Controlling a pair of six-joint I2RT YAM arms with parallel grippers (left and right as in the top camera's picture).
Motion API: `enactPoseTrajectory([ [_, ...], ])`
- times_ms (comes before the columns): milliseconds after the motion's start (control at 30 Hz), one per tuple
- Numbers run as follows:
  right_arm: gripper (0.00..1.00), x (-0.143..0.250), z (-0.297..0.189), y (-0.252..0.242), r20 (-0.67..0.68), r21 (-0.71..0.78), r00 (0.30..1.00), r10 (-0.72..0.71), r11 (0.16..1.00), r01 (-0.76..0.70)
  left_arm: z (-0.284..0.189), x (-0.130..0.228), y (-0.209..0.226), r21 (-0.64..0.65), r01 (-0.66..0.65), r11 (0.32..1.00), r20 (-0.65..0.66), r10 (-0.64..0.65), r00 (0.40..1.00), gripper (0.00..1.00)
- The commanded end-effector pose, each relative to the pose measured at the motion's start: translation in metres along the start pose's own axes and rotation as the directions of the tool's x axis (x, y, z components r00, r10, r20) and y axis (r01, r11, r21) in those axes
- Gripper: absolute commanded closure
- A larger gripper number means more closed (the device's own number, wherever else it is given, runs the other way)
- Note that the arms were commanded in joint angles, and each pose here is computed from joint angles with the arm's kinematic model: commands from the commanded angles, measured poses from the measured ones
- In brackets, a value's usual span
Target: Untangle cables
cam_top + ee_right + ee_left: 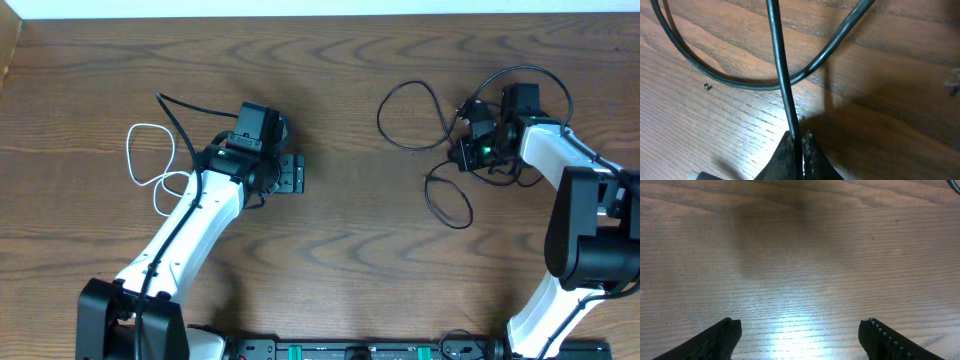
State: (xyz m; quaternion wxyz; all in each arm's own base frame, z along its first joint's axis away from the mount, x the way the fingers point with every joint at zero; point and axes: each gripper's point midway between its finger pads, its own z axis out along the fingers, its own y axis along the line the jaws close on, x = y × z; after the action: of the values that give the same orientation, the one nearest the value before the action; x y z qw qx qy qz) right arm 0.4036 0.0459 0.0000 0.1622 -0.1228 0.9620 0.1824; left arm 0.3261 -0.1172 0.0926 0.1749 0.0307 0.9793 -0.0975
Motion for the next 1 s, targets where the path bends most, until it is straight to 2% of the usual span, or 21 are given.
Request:
enactPoseTrajectory([
  [0,0.99,0.014,0.012,-0.004,-0.051,0.013,0.998,0.024,1.000,-0.024,0.003,0.005,0.001,-0.002,0.009,1.000,-0.013,-0.009,1.000,0.20],
  [233,0.99,-0.038,-0.036,-0.007,0.090,0.066,0.996,0.010,0.998,-0.016,0.003,0.005,0.001,-0.002,0.008,1.000,-0.013,-0.008,1.000,0.20],
  [433,0.99,-0.089,-0.120,-0.025,0.240,0.291,0.969,-0.052,0.957,-0.020,0.003,0.005,0.001,-0.002,0.009,1.000,-0.012,-0.009,1.000,0.20],
  [500,0.99,-0.103,-0.159,-0.033,0.302,0.388,0.950,-0.081,0.921,-0.044,0.003,0.005,0.001,-0.002,0.008,1.000,-0.013,-0.008,1.000,0.20],
  [533,0.99,-0.113,-0.195,-0.041,0.356,0.467,0.929,-0.103,0.880,-0.081,0.003,0.005,0.001,-0.002,0.008,1.000,-0.013,-0.008,1.000,0.20],
  [633,0.99,-0.121,-0.254,-0.060,0.441,0.583,0.888,-0.129,0.794,-0.174,0.003,0.005,0.001,-0.002,0.009,1.000,-0.013,-0.009,1.000,0.20],
  [800,0.99,-0.120,-0.329,-0.090,0.553,0.658,0.817,-0.162,0.686,-0.309,0.003,0.005,0.001,-0.002,0.009,1.000,-0.013,-0.009,1.000,0.20],
  [967,0.99,-0.102,-0.380,-0.132,0.621,0.687,0.769,-0.152,0.578,-0.440,0.003,0.005,0.001,-0.002,0.009,1.000,-0.013,-0.009,1.000,0.20],
])
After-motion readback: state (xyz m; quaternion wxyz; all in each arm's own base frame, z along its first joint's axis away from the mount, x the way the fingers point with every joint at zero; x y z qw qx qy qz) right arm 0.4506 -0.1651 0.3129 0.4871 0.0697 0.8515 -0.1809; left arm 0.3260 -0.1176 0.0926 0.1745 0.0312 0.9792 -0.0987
